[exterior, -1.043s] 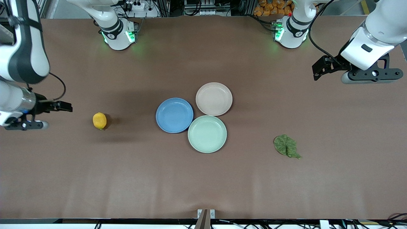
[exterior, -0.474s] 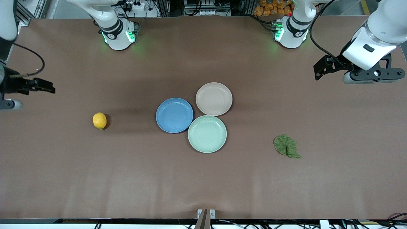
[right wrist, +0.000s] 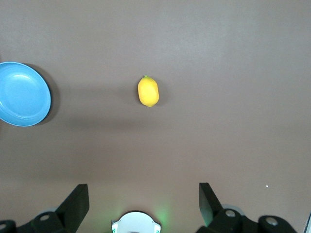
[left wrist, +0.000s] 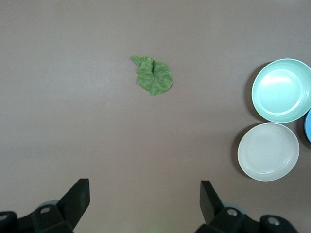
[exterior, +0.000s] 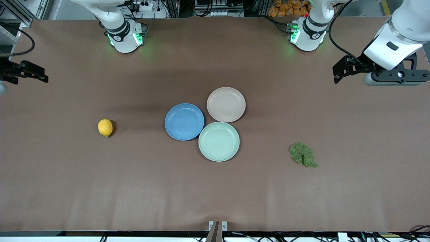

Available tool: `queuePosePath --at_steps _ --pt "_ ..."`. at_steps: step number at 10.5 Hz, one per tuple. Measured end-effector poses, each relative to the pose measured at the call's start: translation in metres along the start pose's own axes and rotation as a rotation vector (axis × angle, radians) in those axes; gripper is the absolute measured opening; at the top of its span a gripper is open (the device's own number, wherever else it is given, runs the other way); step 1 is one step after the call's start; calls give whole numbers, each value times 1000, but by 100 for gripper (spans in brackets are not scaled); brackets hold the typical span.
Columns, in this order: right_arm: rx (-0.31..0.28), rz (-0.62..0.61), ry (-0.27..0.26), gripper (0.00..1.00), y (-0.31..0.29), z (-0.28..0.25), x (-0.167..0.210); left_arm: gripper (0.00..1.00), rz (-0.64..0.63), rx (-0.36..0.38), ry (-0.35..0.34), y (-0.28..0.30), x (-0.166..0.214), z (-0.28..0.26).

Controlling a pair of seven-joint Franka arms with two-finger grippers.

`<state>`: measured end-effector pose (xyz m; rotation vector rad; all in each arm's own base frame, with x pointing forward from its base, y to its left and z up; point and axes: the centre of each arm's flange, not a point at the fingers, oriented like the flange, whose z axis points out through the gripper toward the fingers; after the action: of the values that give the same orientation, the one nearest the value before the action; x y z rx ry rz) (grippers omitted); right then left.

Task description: Pick lemon and lettuce from blue and beige plates

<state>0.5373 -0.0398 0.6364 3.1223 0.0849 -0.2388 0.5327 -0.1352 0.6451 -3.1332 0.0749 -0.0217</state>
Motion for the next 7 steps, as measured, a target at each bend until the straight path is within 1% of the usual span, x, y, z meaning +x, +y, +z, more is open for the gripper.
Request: queuePosePath --at_steps 4,7 --pt "-1 0 17 100 0 -13 -4 100 4 0 1 0 0 0" --pt "3 -1 9 100 -1 -8 0 100 5 0 1 1 0 0"
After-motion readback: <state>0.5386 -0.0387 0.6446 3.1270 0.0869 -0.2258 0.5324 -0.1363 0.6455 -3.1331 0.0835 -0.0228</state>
